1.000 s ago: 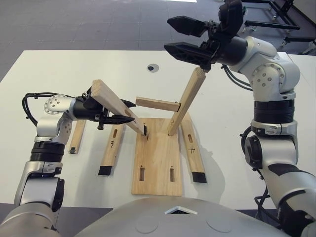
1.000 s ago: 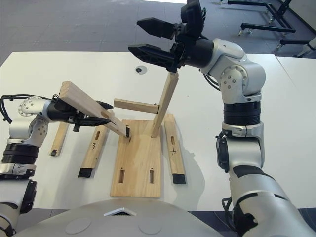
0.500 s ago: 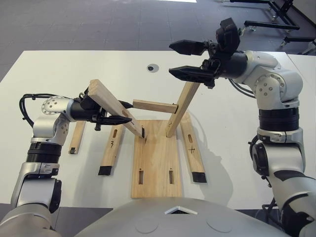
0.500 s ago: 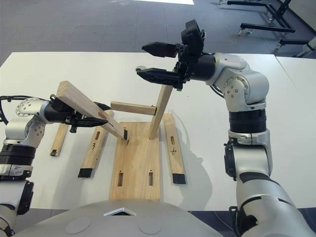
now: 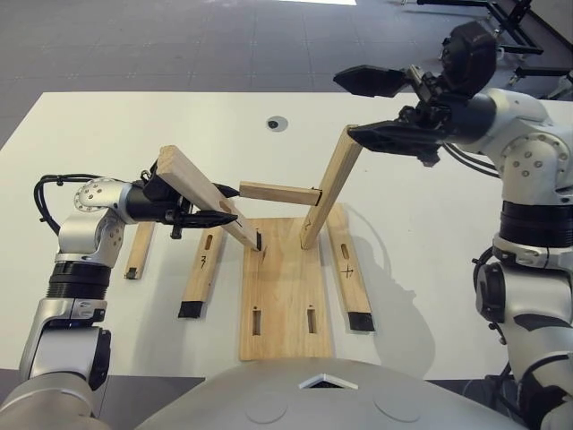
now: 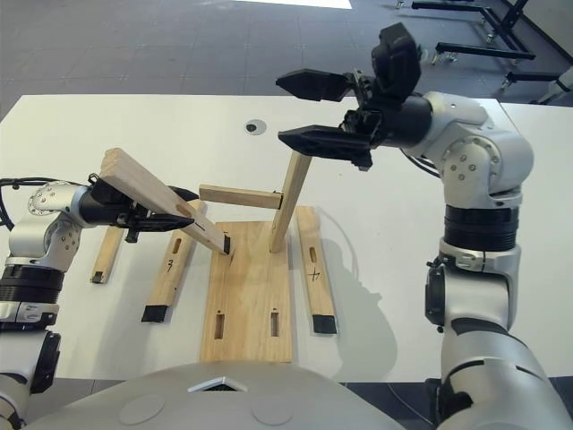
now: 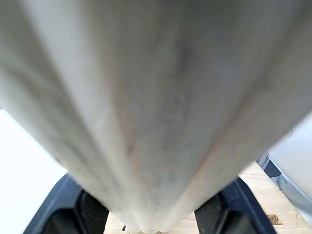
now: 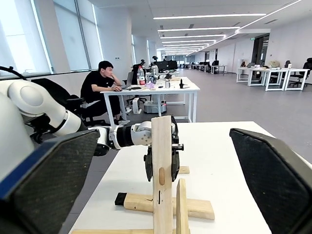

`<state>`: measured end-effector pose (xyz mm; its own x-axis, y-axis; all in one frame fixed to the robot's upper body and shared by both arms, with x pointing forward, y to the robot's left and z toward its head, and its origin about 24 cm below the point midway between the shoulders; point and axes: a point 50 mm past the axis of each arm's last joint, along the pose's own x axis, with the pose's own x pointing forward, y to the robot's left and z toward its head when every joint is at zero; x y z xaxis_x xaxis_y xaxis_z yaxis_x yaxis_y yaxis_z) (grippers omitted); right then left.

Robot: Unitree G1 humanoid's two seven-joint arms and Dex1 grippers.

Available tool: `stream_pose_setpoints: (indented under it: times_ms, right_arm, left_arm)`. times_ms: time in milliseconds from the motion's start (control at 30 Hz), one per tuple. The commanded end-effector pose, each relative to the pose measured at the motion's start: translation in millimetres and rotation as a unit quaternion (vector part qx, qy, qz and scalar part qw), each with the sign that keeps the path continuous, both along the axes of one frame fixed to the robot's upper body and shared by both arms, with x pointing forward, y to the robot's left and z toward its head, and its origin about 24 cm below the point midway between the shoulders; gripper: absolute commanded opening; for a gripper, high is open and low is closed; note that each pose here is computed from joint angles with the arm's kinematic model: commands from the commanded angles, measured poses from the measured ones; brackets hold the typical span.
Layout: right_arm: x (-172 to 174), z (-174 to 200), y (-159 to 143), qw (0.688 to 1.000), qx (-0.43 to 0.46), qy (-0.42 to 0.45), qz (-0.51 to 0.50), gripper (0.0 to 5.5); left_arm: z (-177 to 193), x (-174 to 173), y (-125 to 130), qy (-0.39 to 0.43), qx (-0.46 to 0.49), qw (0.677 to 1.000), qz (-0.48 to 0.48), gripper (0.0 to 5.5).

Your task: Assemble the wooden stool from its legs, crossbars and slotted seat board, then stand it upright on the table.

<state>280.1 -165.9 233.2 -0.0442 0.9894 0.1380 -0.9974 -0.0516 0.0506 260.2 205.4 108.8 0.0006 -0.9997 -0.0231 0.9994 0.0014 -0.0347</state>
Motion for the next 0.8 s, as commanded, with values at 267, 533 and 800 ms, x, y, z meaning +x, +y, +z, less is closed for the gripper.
stream_pose_setpoints:
  times_ms: [267, 533, 800]
  right_arm:
    - [0.0, -46.6, 6.7, 0.994, -0.099, 0.053, 0.002, 4.9]
    - [0.9, -63.3, -0.6, 0.988, -0.126, 0.084, -0.007, 4.9]
    - [1.2, -62.2, 5.6, 0.989, -0.128, 0.078, 0.007, 4.9]
  left_arm:
    - [-15.3, -4.8, 3.8, 0.046, 0.03, 0.998, 0.001, 2.03]
    - [-13.3, 2.4, 11.0, 0.047, -0.019, 0.998, 0.047, 2.03]
    - [-18.9, 6.8, 8.5, 0.051, -0.041, 0.995, 0.074, 2.03]
